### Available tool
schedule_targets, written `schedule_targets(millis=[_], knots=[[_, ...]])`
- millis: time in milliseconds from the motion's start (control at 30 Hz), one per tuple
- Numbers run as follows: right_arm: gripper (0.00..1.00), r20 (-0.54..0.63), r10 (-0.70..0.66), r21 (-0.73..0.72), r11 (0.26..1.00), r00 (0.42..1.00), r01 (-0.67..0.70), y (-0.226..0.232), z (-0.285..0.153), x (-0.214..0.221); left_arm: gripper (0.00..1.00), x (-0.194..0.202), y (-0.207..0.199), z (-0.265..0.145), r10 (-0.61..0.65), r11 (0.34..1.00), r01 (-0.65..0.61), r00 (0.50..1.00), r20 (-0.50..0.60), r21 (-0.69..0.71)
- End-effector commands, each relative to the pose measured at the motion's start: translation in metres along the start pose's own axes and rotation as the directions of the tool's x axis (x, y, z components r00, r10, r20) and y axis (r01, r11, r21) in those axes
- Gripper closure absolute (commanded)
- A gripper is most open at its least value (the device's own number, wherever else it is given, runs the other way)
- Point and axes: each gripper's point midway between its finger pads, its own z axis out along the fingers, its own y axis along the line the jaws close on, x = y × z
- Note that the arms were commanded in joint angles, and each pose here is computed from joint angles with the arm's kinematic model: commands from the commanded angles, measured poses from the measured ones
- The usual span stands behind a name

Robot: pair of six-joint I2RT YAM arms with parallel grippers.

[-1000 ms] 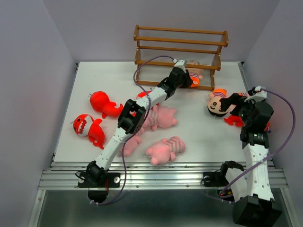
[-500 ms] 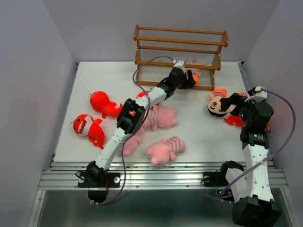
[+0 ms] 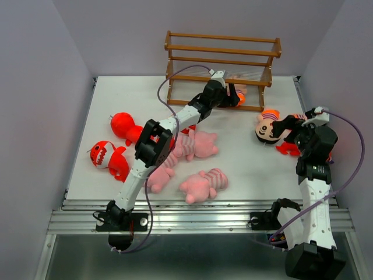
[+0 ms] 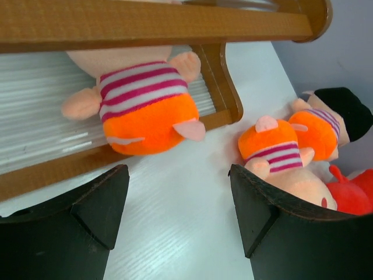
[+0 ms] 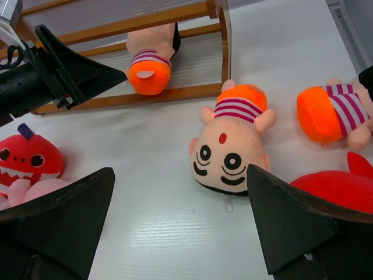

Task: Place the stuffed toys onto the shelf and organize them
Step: Place the stuffed toy onto shelf

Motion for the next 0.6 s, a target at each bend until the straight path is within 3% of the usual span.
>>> schedule_targets(millis=[0, 67, 133, 167, 233, 267, 367, 467, 567], knots=[[0.0, 0.057, -0.058, -0.045, 0.997, 0.997, 0.061, 0.007, -0.003, -0.013, 0.2, -0.046, -0.037, -0.041, 0.068, 0.995, -0.074, 0.995, 0.079, 0.068], [0.0, 0.057, -0.089, -0.075, 0.993, 0.994, 0.093, 0.012, -0.004, -0.011, 0.19, -0.055, -0.045, -0.058, 0.094, 0.992, -0.101, 0.991, 0.091, 0.073], [0.0, 0.055, -0.13, -0.144, 0.98, 0.99, 0.137, 0.023, -0.008, -0.007, 0.19, -0.038, -0.033, -0.07, 0.13, 0.99, -0.133, 0.99, 0.053, 0.047], [0.0, 0.046, -0.148, -0.219, 0.963, 0.988, 0.155, 0.035, -0.011, -0.003, 0.2, -0.054, -0.044, -0.087, 0.141, 0.988, -0.146, 0.986, 0.084, 0.056], [0.0, 0.037, -0.221, -0.325, 0.92, 0.974, 0.221, 0.049, -0.017, 0.009, 0.2, -0.04, -0.033, -0.103, 0.183, 0.982, -0.185, 0.982, 0.05, 0.032], [0.0, 0.03, -0.241, -0.378, 0.896, 0.97, 0.234, 0.057, -0.021, 0.015, 0.2, -0.062, -0.045, -0.125, 0.2, 0.979, -0.204, 0.975, 0.1, 0.029], [0.0, 0.004, -0.297, -0.581, 0.777, 0.955, 0.243, 0.083, -0.037, 0.039, 0.2, -0.065, -0.044, -0.174, 0.252, 0.968, -0.252, 0.961, 0.116, -0.008], [0.0, -0.038, -0.325, -0.601, 0.763, 0.945, 0.238, 0.077, -0.031, 0.052, 0.2, -0.08, -0.049, -0.217, 0.271, 0.962, -0.271, 0.95, 0.153, -0.021], [0.0, -0.161, -0.385, -0.59, 0.775, 0.909, 0.224, 0.061, -0.023, 0.067, 0.19, -0.108, -0.057, -0.293, 0.283, 0.959, -0.278, 0.926, 0.249, -0.056]])
